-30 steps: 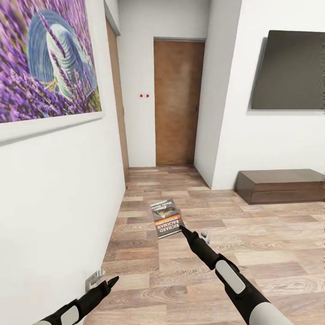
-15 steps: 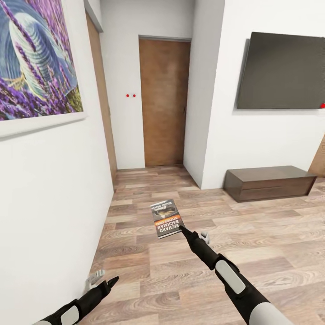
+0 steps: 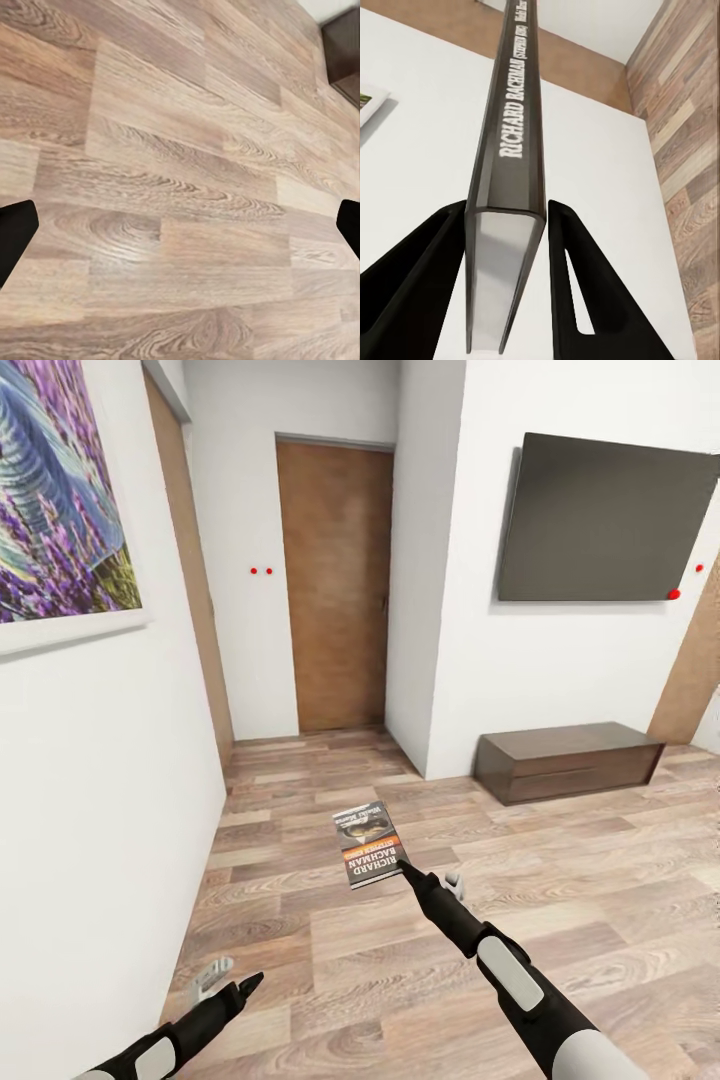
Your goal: In the bedroom, move the book from the bed onto either nightstand, and place the two sandals side by side next to the bed.
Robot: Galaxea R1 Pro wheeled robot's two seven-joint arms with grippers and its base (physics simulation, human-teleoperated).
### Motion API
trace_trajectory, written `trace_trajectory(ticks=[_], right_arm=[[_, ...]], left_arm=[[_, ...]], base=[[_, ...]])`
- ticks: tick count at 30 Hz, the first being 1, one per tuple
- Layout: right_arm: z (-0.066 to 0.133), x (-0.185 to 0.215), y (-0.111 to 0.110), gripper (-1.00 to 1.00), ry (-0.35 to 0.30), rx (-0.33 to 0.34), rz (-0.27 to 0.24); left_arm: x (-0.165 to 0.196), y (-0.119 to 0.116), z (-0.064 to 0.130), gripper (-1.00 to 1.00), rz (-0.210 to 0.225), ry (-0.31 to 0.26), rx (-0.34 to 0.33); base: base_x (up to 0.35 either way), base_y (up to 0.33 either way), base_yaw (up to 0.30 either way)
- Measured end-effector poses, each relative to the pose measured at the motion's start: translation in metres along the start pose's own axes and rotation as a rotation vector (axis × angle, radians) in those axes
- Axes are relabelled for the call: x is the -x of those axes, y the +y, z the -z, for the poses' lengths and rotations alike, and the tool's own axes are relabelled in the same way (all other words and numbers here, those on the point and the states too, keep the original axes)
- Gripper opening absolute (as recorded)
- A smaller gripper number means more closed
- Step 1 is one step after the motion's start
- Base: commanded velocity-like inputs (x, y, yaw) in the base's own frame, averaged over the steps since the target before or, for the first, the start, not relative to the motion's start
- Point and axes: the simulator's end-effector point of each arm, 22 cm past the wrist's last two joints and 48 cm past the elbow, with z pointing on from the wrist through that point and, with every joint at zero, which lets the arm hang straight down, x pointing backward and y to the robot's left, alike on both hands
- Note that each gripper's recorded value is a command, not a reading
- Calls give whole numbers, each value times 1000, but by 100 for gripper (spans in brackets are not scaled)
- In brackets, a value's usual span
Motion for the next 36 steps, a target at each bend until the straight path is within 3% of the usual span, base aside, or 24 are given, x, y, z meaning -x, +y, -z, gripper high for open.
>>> trace_trajectory(ticks=[36], right_arm=[[0,0,0,-100,0,0,0]], left_arm=[[0,0,0,100,0,0,0]], base=[[126,0,-204]])
